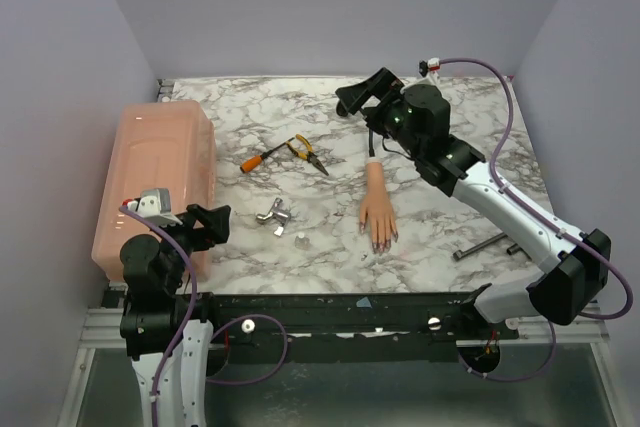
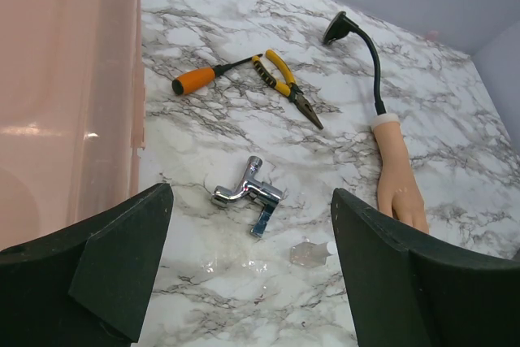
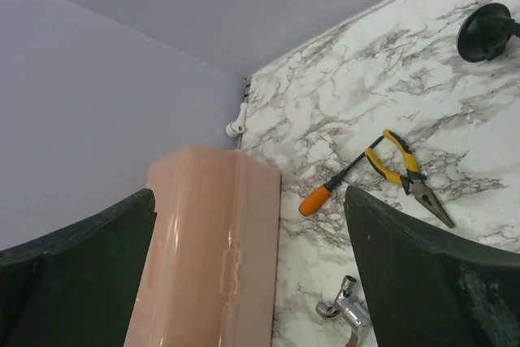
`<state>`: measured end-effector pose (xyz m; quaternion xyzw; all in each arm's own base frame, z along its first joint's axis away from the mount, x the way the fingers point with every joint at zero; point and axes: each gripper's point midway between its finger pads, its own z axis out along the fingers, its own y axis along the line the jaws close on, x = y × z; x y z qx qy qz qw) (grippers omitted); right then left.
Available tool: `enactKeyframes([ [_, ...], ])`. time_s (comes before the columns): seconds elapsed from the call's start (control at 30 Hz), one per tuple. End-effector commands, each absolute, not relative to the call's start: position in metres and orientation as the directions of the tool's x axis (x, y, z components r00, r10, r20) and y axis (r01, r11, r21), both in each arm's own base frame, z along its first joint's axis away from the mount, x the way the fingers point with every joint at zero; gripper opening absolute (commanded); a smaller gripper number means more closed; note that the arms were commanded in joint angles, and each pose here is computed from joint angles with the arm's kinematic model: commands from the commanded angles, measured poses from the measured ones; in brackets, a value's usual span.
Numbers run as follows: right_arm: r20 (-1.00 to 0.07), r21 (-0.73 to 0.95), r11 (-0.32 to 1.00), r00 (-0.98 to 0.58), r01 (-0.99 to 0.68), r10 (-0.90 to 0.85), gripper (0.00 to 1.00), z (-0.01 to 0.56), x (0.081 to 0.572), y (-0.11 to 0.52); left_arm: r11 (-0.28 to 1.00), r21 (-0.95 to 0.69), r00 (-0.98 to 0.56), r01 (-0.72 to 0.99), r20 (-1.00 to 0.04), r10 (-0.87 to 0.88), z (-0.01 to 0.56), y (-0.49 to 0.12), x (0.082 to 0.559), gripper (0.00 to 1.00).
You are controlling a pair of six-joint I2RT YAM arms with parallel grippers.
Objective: Paint the nails
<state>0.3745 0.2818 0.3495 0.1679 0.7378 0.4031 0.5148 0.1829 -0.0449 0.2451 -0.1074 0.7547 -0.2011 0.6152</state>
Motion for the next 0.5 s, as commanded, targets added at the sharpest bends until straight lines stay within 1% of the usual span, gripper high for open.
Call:
enactKeyframes([
  [0.0,-0.666,0.737,0.637,-0.403,-0.225,0.628,1.0,0.348,0.375,0.289,0.895,-0.44,-0.25,0.07,-0.877,-0.411,0.237,-0.044,0.185,0.81],
  [0.1,-0.696,0.705,0.668,-0.412,-0.238,0.588,1.0,0.336,0.374,0.289,0.894,-0.44,-0.25,0.077,-0.877,-0.41,0.237,-0.046,0.185,0.81],
  [0.27,-0.767,0.625,0.705,-0.429,-0.333,0.477,1.0,0.313,0.359,0.292,0.893,-0.44,-0.256,0.093,-0.877,-0.406,0.237,-0.048,0.185,0.81],
  [0.37,-0.79,0.585,0.728,-0.454,-0.356,0.413,1.0,0.293,0.352,0.291,0.893,-0.441,-0.262,0.093,-0.876,-0.406,0.236,-0.049,0.186,0.81],
  [0.47,-0.818,0.541,0.714,-0.474,-0.444,0.325,1.0,0.281,0.336,0.296,0.889,-0.443,-0.273,0.115,-0.875,-0.4,0.235,-0.052,0.186,0.81],
])
